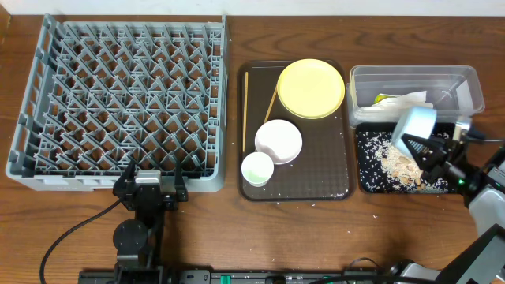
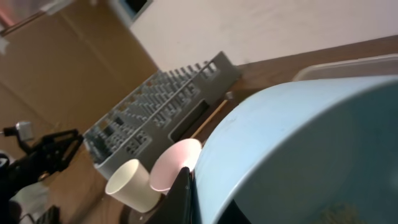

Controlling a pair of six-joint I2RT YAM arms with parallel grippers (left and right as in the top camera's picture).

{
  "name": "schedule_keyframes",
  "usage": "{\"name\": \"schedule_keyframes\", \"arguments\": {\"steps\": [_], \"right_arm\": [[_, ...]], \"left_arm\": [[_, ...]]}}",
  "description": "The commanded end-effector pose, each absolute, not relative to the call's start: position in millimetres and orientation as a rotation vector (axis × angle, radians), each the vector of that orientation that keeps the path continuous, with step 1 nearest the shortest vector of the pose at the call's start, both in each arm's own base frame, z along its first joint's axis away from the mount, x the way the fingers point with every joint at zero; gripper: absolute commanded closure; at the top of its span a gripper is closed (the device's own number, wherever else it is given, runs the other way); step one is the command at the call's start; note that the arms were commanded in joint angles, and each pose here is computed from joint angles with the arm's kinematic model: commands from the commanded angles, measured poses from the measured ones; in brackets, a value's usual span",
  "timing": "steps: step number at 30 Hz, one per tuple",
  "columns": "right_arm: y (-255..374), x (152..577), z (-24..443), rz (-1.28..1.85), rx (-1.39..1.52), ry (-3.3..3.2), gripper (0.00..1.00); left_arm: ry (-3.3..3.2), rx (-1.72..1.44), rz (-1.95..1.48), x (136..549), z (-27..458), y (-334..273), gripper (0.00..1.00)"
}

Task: Sort waste into correct bins and load items into the dishwasher
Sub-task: 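Tilt the blue bowl with the right gripper to pour rice onto the black tray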

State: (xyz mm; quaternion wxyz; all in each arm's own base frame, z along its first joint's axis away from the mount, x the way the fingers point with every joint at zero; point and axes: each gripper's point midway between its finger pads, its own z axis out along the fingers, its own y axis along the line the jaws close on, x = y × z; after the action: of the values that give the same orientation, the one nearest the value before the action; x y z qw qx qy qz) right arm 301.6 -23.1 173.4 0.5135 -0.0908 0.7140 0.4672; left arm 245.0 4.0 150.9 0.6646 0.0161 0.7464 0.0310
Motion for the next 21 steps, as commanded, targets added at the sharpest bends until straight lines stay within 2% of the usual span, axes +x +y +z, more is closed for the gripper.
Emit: {"name": "schedule_keyframes", "arguments": {"steps": [1,14,21], "right_arm": [[-25,297,174,1.166,-0.183,1.701,0.99],[-55,292,173,1.11,-0.068,1.696,0.99],[-38,295,164,1.139,-0.079,1.747,0.99]], "left_arm": [[1.741,0.028,0.093,244,133,8,0.04],[1.741,0.028,0.093,244,133,8,0.04],[1.741,0.028,0.093,244,133,8,0.04]]}}
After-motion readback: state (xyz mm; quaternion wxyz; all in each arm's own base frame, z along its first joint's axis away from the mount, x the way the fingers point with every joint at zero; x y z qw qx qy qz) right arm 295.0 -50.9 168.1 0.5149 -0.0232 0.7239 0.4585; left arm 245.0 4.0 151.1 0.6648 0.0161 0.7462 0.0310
